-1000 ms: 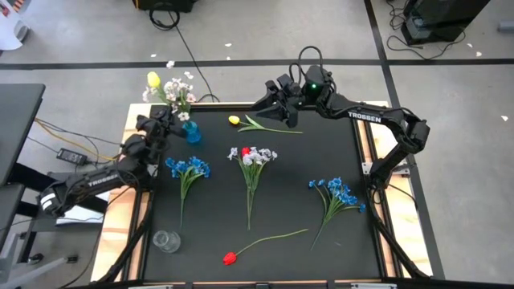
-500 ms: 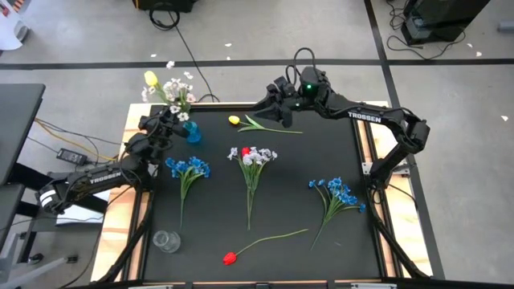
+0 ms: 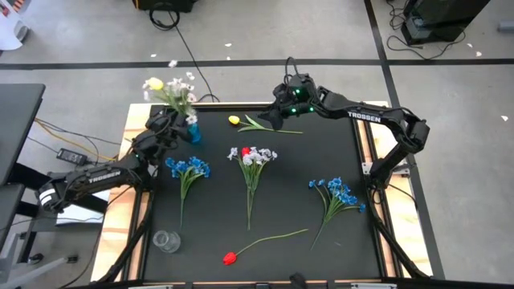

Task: Sort flowers into vase by color
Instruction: Put the yellow flower into the blue vase

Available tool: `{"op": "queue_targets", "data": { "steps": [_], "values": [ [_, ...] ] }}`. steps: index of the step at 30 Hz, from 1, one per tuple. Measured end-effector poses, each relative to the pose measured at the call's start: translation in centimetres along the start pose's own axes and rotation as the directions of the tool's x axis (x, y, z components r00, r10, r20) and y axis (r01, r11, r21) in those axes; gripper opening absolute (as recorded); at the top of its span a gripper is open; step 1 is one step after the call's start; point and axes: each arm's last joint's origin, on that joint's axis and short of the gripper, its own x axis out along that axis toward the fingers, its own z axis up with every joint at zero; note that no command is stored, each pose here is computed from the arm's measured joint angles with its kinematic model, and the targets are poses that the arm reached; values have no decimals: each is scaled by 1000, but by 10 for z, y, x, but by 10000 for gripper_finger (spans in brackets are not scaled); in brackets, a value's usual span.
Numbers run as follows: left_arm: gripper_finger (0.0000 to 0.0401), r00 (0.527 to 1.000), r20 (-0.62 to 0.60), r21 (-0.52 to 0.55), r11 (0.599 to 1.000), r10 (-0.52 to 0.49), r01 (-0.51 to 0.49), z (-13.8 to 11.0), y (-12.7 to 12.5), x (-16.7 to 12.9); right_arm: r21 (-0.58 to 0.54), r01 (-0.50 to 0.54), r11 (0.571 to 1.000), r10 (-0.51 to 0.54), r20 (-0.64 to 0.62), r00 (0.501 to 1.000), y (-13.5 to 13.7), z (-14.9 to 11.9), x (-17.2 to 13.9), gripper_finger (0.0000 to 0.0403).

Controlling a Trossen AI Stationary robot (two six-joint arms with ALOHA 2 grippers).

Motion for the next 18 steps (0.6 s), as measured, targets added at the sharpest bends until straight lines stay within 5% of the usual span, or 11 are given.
{"op": "queue_targets", "data": {
  "steps": [9, 18],
  "values": [
    [224, 947, -316, 216, 976, 59, 11, 24, -10, 3, -156, 186, 970, -206, -120, 971, -11, -15, -2, 211],
    [244, 865, -494, 155, 988, 89, -13, 51, -11, -5, -222, 246, 943, -283, -152, 947, -11, -23, 6, 211]
  ]
}}
